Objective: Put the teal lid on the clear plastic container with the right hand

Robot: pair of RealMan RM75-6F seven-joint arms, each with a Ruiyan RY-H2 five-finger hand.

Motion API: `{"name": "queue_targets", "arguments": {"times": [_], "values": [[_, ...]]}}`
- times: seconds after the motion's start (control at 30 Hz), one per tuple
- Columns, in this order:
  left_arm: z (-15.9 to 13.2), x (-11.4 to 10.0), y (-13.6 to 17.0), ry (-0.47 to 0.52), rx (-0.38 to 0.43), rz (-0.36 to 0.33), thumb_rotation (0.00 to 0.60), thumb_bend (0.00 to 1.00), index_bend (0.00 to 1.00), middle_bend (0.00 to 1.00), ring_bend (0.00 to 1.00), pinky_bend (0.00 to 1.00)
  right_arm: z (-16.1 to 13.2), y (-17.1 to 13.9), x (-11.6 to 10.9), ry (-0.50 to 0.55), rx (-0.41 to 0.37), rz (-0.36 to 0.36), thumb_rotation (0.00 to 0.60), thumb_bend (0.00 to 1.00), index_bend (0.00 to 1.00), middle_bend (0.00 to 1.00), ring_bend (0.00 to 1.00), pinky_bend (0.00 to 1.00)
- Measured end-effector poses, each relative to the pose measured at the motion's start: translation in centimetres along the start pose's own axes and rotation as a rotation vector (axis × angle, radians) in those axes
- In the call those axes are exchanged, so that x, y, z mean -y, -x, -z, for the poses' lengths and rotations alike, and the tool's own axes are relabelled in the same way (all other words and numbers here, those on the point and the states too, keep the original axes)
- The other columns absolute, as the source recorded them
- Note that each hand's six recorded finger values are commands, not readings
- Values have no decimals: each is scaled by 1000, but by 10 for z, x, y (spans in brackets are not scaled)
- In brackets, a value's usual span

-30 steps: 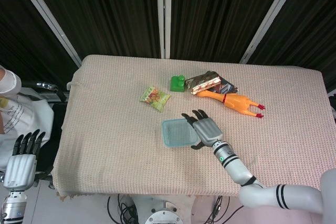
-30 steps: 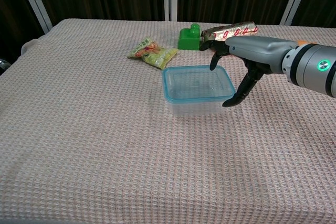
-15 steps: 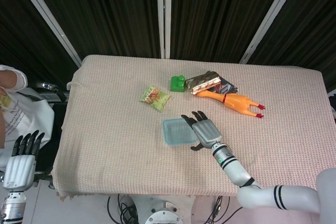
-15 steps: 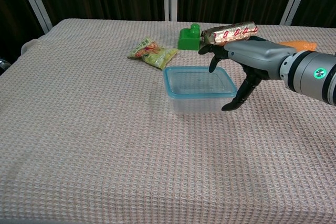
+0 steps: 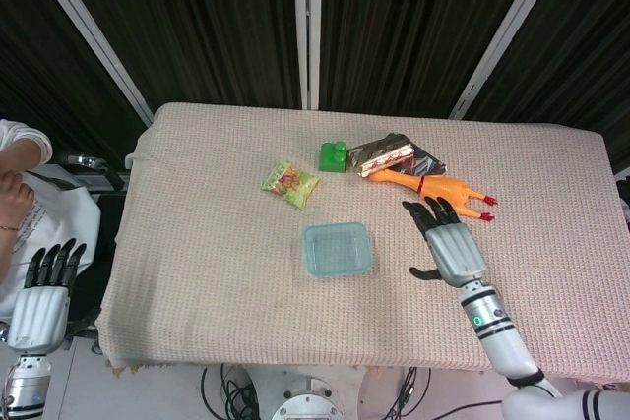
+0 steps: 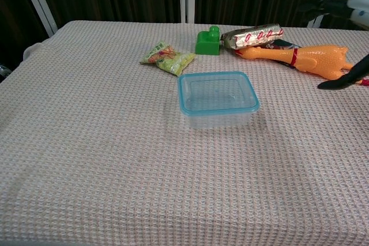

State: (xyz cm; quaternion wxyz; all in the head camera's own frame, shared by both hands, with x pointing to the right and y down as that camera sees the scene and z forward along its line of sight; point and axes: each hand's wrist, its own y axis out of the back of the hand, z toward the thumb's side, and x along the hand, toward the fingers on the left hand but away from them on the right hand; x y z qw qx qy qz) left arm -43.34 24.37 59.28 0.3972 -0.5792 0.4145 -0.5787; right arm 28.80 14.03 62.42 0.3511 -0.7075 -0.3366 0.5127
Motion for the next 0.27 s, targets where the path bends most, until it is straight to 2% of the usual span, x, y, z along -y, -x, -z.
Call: {"name": "queue_targets", "arguments": {"times": [0.13,0.27], "values": [[-4,-2,-1,-24,5,-12,600,39,64,23,0,0,40,-46,-16,42,80,88,600,26,0,0,0,0],[-8,-4,0,-29,8,-17,600,39,64,23,0,0,68,-89,-23,71,137,140,600,26,0,0,0,0]]}}
